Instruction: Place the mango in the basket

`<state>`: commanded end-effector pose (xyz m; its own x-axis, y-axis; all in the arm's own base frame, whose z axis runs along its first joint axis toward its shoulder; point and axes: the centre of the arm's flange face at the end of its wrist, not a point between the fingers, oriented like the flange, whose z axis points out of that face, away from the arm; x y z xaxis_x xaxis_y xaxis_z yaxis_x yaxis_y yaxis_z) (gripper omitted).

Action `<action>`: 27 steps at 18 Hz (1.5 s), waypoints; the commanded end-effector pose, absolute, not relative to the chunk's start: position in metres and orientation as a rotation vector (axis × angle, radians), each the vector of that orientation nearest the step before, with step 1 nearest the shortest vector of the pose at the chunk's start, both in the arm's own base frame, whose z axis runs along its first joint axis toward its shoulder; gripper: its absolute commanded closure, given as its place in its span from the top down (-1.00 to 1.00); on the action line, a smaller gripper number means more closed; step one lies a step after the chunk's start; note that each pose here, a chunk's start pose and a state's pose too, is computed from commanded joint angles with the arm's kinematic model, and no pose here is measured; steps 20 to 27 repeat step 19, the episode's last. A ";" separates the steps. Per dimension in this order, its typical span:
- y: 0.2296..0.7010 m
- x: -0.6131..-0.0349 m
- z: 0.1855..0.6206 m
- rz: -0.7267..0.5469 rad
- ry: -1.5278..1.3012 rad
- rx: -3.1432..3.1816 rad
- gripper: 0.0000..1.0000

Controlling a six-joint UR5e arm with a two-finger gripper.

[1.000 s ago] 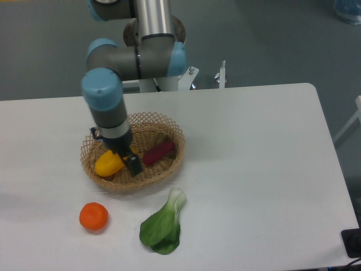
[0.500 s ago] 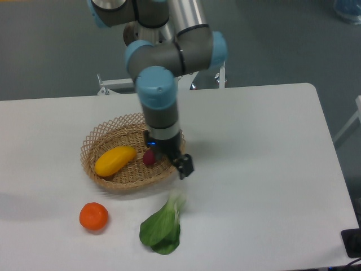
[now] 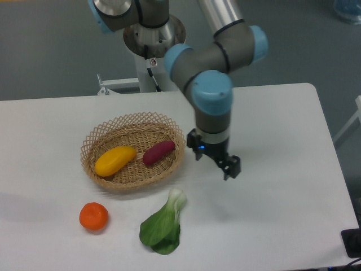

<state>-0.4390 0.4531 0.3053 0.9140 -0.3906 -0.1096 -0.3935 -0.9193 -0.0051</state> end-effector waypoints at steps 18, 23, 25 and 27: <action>0.406 -0.500 0.302 0.185 0.699 -3.043 1.00; 0.406 -0.500 0.301 0.185 0.699 -3.043 1.00; 0.406 -0.500 0.301 0.185 0.699 -3.043 1.00; 0.406 -0.500 0.301 0.185 0.699 -3.043 1.00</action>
